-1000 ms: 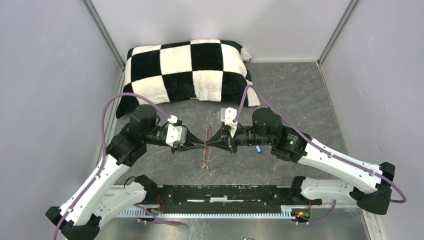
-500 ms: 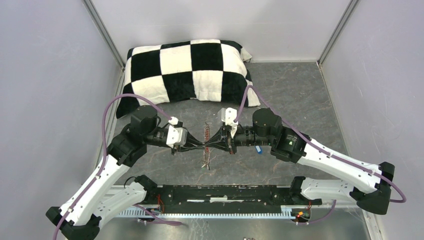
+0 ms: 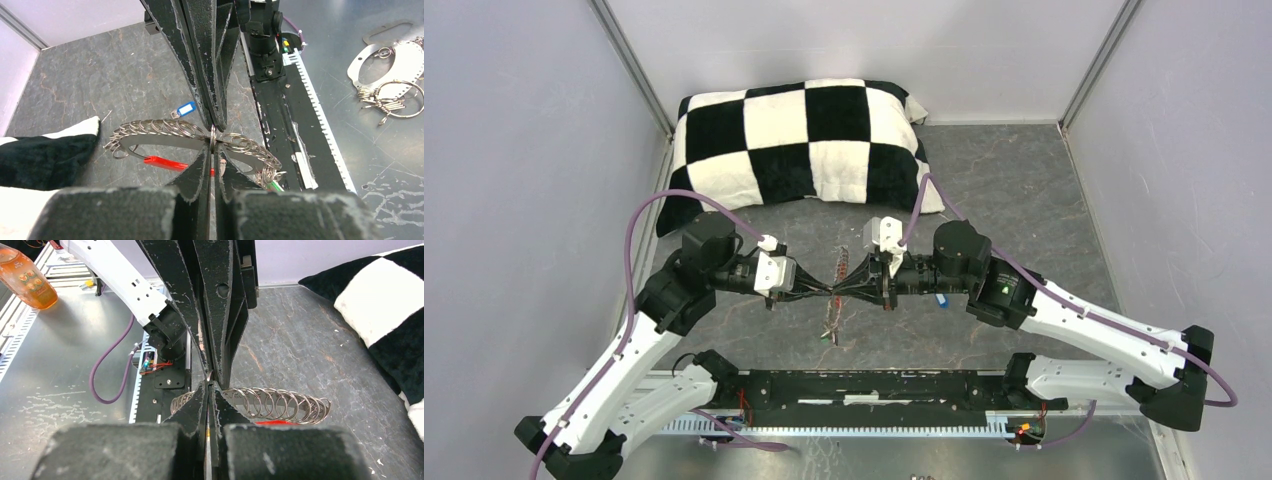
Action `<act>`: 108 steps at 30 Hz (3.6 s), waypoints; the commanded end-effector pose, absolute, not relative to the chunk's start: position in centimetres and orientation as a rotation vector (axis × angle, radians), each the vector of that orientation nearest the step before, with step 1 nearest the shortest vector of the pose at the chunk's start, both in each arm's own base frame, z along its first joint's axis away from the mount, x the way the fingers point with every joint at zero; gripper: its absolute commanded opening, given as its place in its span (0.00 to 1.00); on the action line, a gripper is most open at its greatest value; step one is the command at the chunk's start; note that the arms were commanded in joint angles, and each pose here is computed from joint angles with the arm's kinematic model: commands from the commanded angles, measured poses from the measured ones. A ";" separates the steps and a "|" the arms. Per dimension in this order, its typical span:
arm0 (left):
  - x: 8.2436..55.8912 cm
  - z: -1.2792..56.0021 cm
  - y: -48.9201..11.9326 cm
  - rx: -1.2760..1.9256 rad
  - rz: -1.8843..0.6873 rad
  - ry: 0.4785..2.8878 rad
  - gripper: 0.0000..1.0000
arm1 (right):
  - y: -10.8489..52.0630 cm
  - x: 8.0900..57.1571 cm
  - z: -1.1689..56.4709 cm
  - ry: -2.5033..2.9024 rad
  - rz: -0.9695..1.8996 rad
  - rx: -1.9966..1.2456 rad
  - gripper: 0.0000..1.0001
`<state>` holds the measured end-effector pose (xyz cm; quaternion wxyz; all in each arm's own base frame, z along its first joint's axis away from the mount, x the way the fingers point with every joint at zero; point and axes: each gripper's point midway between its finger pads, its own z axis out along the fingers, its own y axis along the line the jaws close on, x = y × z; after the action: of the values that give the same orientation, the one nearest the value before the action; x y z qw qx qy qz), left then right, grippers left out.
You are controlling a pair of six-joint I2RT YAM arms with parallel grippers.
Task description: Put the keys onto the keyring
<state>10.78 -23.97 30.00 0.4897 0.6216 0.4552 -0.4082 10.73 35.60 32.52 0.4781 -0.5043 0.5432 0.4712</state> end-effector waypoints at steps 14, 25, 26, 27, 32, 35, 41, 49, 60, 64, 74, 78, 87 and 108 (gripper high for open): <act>11.1 30.5 -24.3 1.455 -1.025 1.139 0.02 | 31.4 16.0 36.9 1.432 1.018 -0.924 0.62; 12.7 28.5 -24.8 1.382 -1.047 1.255 0.02 | 20.5 22.1 19.5 1.990 0.499 -0.542 0.66; 12.9 28.1 -24.8 1.385 -1.046 1.262 0.02 | 19.9 22.0 17.7 2.020 0.481 -0.514 0.67; 13.0 27.7 -24.8 1.387 -1.044 1.272 0.02 | 19.1 21.8 15.2 2.063 0.454 -0.500 0.67; 13.7 25.8 -24.5 1.421 -1.008 1.316 0.02 | 16.1 21.7 8.5 2.157 0.323 -0.446 0.68; 13.6 25.2 -24.3 1.436 -1.012 1.342 0.02 | 15.0 22.2 7.1 2.176 0.261 -0.415 0.72; 13.1 25.0 -24.0 1.445 -1.009 1.327 0.02 | 14.4 23.0 5.1 2.211 0.255 -0.406 0.68; 12.8 25.1 -23.8 1.446 -1.000 1.317 0.02 | 15.1 22.8 3.4 2.269 0.365 -0.427 0.44; 12.9 25.3 -23.6 1.447 -0.984 1.318 0.02 | 17.8 22.7 5.1 2.218 0.528 -0.492 0.00; 12.9 25.5 -23.6 1.442 -0.976 1.315 0.02 | 19.8 22.2 6.4 2.184 0.664 -0.534 0.01; 13.1 25.9 -23.6 1.444 -0.966 1.306 0.02 | 23.2 18.3 5.5 2.256 0.823 -0.660 0.02; 13.0 26.0 -23.6 1.446 -0.964 1.298 0.02 | 20.9 16.6 3.0 2.386 0.739 -0.634 0.08; 12.9 26.4 -23.6 1.451 -0.962 1.281 0.02 | 17.5 16.7 1.9 2.510 0.496 -0.583 0.29; 12.6 26.5 -23.4 1.459 -0.961 1.280 0.02 | 20.7 17.2 5.1 2.387 0.559 -0.566 0.50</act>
<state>12.26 -23.24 24.02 0.4328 0.5827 0.5564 -0.4044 16.70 20.41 4.95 0.2890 -0.1996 0.9086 0.2260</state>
